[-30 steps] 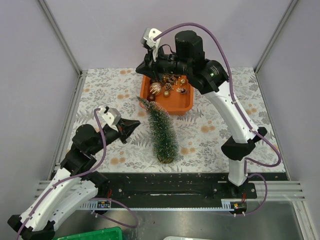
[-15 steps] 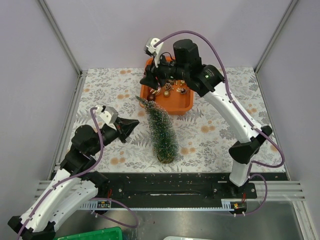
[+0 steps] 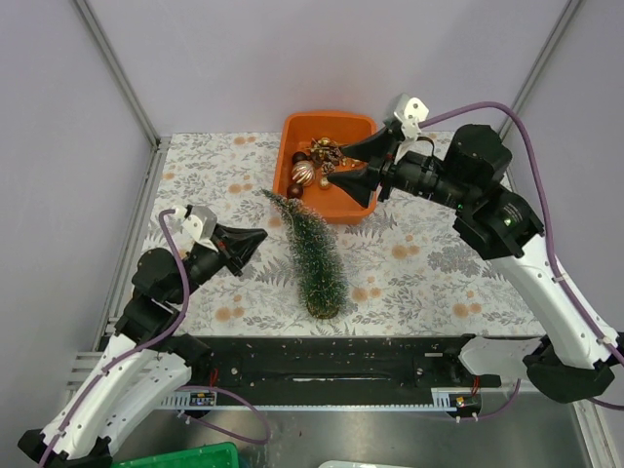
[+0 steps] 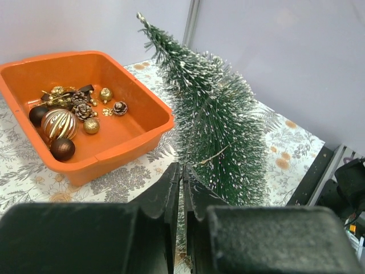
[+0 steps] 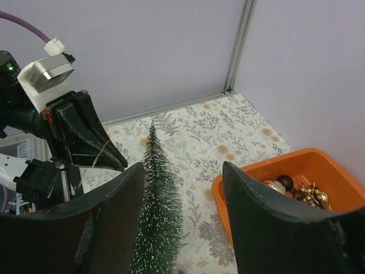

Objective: Decorate the small christmas tree

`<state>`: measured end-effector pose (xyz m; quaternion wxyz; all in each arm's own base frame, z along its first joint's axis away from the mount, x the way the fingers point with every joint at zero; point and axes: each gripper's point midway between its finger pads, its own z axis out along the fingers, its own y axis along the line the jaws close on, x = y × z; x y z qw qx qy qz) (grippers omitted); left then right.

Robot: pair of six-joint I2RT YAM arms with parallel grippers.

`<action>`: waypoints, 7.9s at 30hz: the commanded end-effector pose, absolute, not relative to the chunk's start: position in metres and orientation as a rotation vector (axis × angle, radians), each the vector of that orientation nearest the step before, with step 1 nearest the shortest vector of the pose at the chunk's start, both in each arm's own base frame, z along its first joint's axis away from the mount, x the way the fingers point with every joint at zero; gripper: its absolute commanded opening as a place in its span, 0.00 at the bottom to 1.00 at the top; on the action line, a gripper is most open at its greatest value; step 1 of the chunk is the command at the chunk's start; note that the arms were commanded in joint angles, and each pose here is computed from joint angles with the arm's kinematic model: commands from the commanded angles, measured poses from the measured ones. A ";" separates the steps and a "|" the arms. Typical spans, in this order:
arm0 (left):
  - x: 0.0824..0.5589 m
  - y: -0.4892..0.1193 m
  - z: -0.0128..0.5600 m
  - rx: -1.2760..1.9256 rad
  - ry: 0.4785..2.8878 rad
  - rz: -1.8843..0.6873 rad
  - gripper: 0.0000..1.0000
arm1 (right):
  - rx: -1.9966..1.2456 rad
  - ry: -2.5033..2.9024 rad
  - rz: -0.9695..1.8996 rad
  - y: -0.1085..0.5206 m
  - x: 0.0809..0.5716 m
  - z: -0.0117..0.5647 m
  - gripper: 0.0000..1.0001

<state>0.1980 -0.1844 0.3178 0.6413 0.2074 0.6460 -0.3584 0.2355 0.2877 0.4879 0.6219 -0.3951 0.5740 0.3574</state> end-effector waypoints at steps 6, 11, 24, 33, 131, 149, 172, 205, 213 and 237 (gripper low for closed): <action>0.221 -0.157 0.331 0.145 1.498 -0.814 0.14 | -0.898 1.343 0.891 0.301 0.242 0.472 0.64; 0.227 -0.147 0.325 -0.006 1.553 -0.837 0.22 | -0.904 1.357 0.903 0.305 0.244 0.462 0.64; 0.220 -0.164 0.321 0.104 1.544 -0.913 0.33 | -0.907 1.362 0.914 0.306 0.242 0.453 0.63; 0.198 -0.178 0.316 0.358 1.482 -0.919 0.47 | -0.746 1.380 0.784 0.267 0.242 0.462 0.66; 0.184 -0.166 0.332 0.607 1.363 -0.733 0.45 | 0.227 2.543 0.334 0.159 0.301 0.072 0.00; 0.181 -0.162 0.335 0.600 1.356 -0.719 0.45 | 0.205 2.591 0.343 0.161 0.293 0.057 0.75; 0.183 -0.160 0.334 0.603 1.359 -0.698 0.45 | 0.188 2.632 0.351 0.170 0.303 0.035 0.11; 0.174 -0.167 0.332 0.624 1.371 -0.772 0.45 | 0.039 2.042 0.644 0.089 0.126 0.326 0.00; 0.168 -0.172 0.342 0.646 1.347 -0.823 0.43 | -0.418 1.824 1.108 0.137 0.042 0.375 0.00; 0.191 -0.166 0.351 0.572 1.316 -0.768 0.40 | -0.958 1.742 1.095 0.232 0.116 0.409 0.00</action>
